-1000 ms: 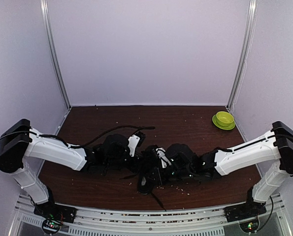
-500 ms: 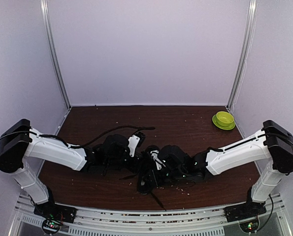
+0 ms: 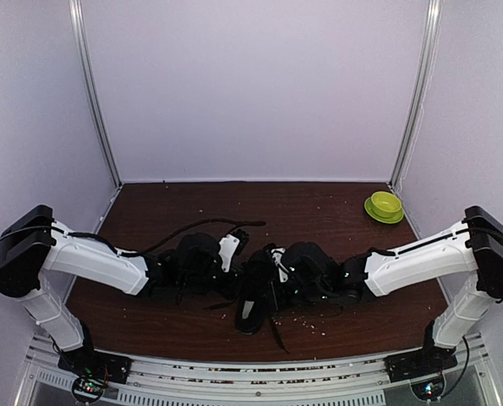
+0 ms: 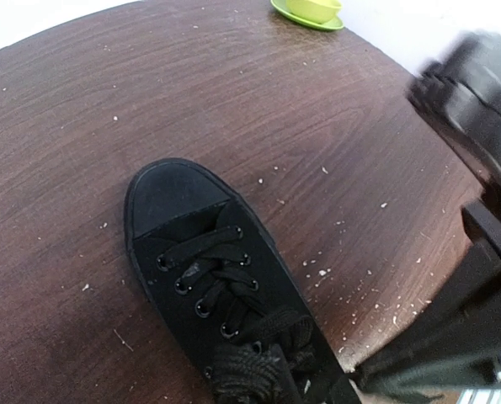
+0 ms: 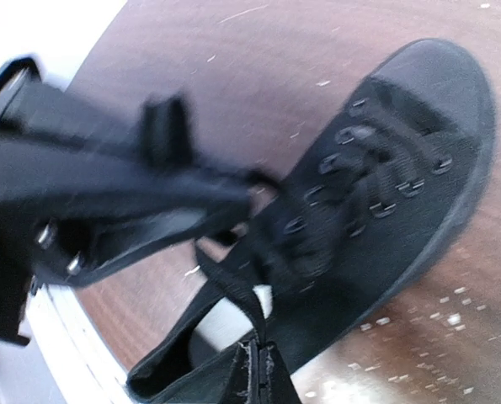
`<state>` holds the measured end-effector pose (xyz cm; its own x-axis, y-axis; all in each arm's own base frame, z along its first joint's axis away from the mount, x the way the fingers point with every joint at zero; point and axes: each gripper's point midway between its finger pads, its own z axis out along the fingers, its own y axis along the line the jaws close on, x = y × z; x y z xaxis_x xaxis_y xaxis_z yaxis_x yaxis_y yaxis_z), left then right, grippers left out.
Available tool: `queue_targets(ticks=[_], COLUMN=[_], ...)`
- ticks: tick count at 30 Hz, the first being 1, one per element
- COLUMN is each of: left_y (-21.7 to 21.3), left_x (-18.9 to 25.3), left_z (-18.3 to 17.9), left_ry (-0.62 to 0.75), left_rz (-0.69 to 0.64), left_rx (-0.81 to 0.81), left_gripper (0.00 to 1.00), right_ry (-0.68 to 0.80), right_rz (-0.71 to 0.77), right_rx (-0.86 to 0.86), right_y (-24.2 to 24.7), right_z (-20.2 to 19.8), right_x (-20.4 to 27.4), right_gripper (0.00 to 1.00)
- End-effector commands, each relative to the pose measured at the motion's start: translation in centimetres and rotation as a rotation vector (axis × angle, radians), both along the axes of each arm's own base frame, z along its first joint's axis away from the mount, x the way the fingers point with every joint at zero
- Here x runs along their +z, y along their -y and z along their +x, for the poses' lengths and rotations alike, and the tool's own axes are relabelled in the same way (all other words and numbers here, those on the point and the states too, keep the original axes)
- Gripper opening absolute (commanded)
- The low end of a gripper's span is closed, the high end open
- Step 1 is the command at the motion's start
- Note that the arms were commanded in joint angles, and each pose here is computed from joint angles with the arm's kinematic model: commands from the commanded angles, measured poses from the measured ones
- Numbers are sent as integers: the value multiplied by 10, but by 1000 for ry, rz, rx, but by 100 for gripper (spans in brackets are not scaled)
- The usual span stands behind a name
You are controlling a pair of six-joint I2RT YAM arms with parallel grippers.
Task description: Tie the shoes
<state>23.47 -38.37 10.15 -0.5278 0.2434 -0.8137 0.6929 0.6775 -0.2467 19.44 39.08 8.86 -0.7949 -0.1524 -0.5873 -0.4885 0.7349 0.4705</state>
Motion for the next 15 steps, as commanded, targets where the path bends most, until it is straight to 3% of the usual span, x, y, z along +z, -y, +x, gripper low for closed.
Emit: queue_targets(ticks=[1, 15], left_y=[7, 11], left_x=[11, 9], left_z=[-2, -5], left_ry=[40, 40], left_rz=[-56, -62], left_rx=[-42, -71], left_gripper=[0, 0], right_ry=[22, 41], right_rz=[-39, 4], right_rx=[-62, -68], right_y=[20, 15], right_z=[17, 41], right_x=[1, 29], right_gripper=[0, 0])
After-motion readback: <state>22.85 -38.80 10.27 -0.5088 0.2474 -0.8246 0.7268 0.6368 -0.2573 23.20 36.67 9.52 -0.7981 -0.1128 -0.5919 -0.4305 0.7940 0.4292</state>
